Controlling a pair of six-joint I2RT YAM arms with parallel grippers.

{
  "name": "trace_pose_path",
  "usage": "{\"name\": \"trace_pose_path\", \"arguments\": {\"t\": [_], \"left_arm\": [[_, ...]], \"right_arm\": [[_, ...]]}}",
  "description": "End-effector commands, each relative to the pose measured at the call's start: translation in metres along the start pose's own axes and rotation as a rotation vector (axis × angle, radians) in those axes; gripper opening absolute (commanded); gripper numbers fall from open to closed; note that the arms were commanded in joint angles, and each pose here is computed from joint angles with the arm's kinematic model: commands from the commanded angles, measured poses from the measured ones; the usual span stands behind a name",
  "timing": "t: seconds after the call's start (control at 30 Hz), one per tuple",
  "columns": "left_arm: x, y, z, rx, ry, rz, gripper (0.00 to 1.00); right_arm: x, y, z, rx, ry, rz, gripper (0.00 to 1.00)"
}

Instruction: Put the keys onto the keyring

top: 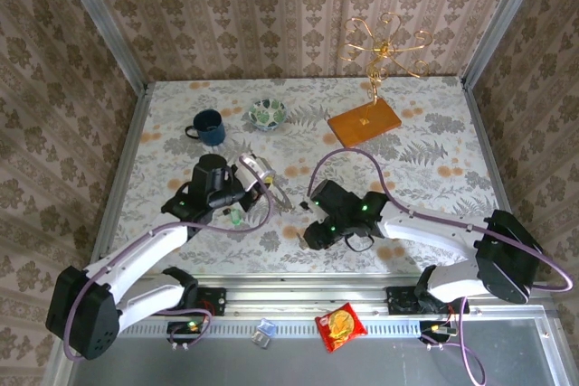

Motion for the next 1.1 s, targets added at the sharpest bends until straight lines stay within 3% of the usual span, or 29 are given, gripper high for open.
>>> {"name": "trace_pose_path", "arguments": {"t": [0.0,0.27,0.4,0.53,0.7,1.07], "left_arm": [[-0.001,0.004,-0.008,-0.038,-0.028,-0.012,0.00],[-0.001,0.021,-0.018,-0.070,-0.050,-0.064,0.00],[-0.001,0.033,-0.023,-0.101,-0.066,-0.059,0.00],[0.001,0.033,-0.022,-0.093,-0.089,-0.035,0.00],[0.007,0.028,-0.020,-0.063,-0.101,0.005,0.00],[0.009,0.017,-0.023,-0.021,-0.130,0.064,0.00]], "right_arm": [[-0.005,0.001,-0.007,-0.002,-0.093,-0.199,0.31],[-0.013,0.009,-0.027,0.021,-0.302,-0.798,0.31],[-0.009,0.003,-0.019,0.077,-0.246,-1.056,0.31],[-0.011,-0.004,-0.006,0.062,-0.121,-1.106,0.31],[-0.013,-0.005,0.009,0.022,-0.086,-1.116,0.35],[-0.009,-0.007,0.034,-0.092,0.040,-1.114,0.35]]}}
Point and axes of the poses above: each hand's point on the last joint's axis, 136 mm out from that joint toward the fingers, its own z axis out along the fingers, its own y axis along the line the jaws close on, x = y × z, the point moved 10 cm from there along -z, back along the fingers, and after that the axes turned 3 degrees about -z, right-handed, at the moved point
